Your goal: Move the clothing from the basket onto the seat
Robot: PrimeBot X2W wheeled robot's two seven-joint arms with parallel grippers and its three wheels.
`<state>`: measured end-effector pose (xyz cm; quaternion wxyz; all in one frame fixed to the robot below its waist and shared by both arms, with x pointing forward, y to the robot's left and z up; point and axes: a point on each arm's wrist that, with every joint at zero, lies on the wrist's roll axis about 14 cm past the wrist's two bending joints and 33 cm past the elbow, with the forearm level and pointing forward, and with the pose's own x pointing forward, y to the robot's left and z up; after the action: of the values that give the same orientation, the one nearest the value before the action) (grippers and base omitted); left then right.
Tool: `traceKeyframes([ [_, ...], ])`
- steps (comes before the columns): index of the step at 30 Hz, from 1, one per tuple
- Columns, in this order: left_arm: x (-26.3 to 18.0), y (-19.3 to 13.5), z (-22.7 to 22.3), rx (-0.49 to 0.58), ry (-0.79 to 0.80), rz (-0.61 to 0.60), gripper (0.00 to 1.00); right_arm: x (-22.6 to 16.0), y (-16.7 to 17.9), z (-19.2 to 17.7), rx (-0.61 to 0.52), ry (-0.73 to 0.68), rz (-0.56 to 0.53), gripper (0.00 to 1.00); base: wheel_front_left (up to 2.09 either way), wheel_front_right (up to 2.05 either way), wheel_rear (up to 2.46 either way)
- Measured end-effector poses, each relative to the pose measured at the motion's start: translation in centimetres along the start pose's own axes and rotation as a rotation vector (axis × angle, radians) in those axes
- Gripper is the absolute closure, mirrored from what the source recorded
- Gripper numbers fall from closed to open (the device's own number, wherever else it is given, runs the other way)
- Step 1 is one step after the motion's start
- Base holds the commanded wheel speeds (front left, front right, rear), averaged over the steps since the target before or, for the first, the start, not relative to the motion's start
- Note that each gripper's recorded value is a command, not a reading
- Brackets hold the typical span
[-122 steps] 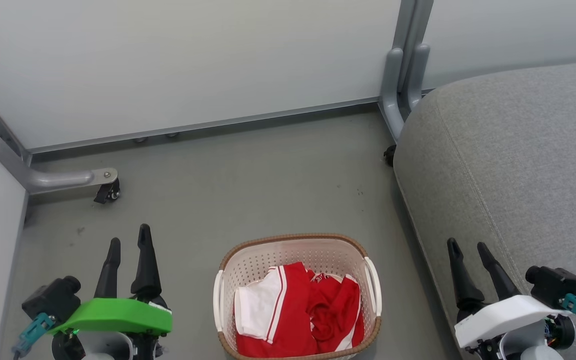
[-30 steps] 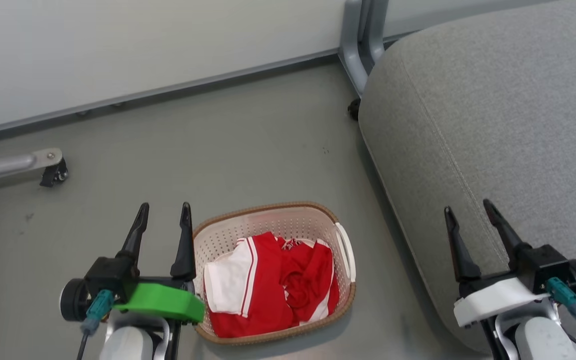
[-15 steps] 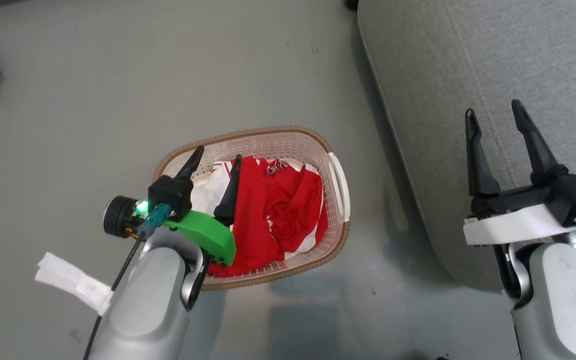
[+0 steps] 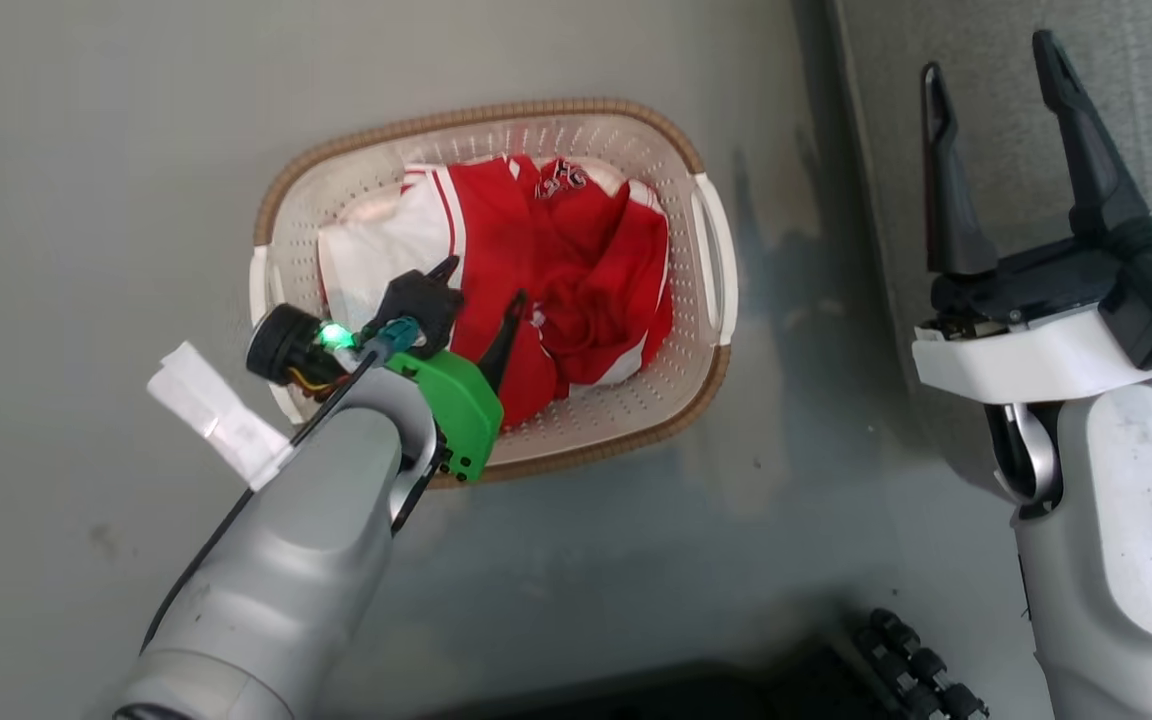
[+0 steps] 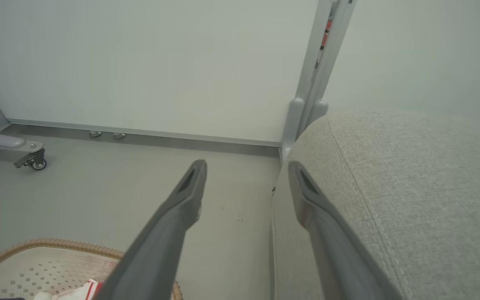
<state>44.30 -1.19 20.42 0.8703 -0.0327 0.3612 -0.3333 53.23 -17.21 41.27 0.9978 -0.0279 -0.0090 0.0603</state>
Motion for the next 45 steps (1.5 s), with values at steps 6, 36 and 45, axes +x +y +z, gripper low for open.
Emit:
traceKeyframes([
  [6,2.1,-0.2,-2.7,-0.017,0.068,-0.053,0.0,0.6,1.0,-4.1,0.007,0.067,0.028,0.0,0.0,0.0,0.0],
  [36,7.2,2.4,-12.7,0.084,0.346,-0.007,0.0,0.8,1.3,-12.8,0.036,0.193,0.043,0.0,0.0,0.0,0.0],
  [45,8.2,1.4,-14.1,0.12,0.382,-0.04,1.0,0.4,0.7,-12.9,0.039,0.204,0.035,0.0,0.0,0.0,0.0],
])
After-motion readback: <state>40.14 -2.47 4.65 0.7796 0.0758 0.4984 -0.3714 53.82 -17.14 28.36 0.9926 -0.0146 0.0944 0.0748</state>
